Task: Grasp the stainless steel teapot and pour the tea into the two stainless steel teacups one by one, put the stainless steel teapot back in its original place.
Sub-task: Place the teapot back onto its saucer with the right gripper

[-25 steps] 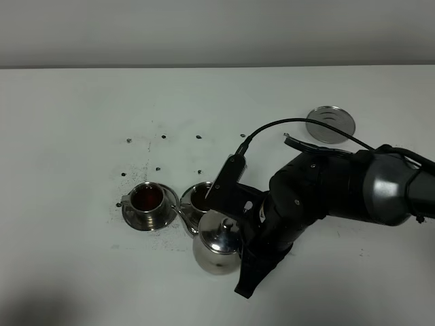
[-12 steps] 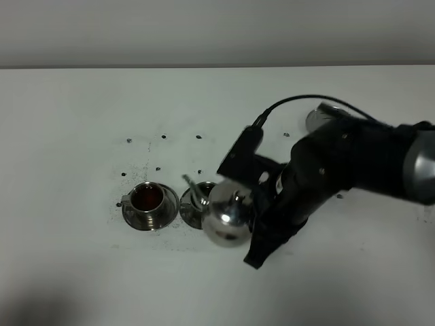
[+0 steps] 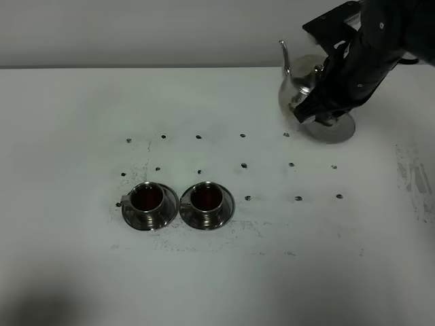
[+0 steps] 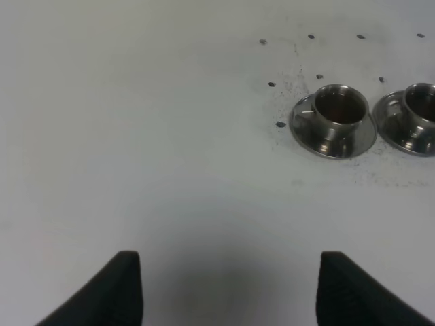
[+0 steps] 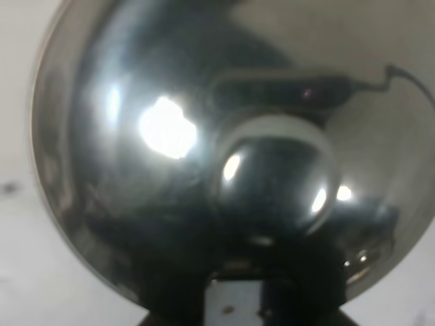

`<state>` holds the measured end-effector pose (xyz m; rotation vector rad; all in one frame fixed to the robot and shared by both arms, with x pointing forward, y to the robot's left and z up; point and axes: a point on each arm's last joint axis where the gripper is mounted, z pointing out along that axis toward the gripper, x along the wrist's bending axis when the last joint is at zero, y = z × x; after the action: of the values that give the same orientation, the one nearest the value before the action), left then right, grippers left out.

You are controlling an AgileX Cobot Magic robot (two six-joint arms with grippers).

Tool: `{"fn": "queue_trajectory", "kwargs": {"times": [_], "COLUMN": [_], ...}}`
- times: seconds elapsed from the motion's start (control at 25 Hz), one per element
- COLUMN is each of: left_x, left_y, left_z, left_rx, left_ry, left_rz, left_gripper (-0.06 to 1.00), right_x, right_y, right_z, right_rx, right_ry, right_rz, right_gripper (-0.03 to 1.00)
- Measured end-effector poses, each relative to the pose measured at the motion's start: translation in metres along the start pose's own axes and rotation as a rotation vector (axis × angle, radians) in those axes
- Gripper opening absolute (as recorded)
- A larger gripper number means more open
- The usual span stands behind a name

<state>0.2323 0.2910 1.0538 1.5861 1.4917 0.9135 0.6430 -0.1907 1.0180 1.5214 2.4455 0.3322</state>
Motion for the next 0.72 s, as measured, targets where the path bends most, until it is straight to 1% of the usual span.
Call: {"fn": "queue_trajectory", "kwargs": {"times": [0.08, 0.2, 0.48, 0.6, 0.72], "left_x": [0.000, 0.000, 0.000, 0.000, 0.000], "left_y": [0.000, 0.000, 0.000, 0.000, 0.000], "left_z": [0.000, 0.000, 0.000, 0.000, 0.000], "left_rx": [0.000, 0.000, 0.000, 0.000, 0.000], "left_ry": [0.000, 0.000, 0.000, 0.000, 0.000], "left_rz": [0.000, 0.000, 0.000, 0.000, 0.000], "left_gripper": [0.53, 0.53, 0.53, 0.53, 0.53], "right_x": [-0.011, -0.021, -0.038, -0.047, -0.052], "right_y": [0.008, 0.011, 0.006, 0.004, 0.004], "right_z": [0.011, 0.031, 0.063, 0.071, 0.074], "right_rx": [0.033, 0.083, 0.142, 0.144, 0.118], "right_ry": [-0.002, -0.002, -0.021, -0.040, -0.051], "right_rz": [0.024, 0.058, 0.134, 0.158, 0.170], "right_gripper": [0.17, 0.17, 0.17, 0.17, 0.17]}}
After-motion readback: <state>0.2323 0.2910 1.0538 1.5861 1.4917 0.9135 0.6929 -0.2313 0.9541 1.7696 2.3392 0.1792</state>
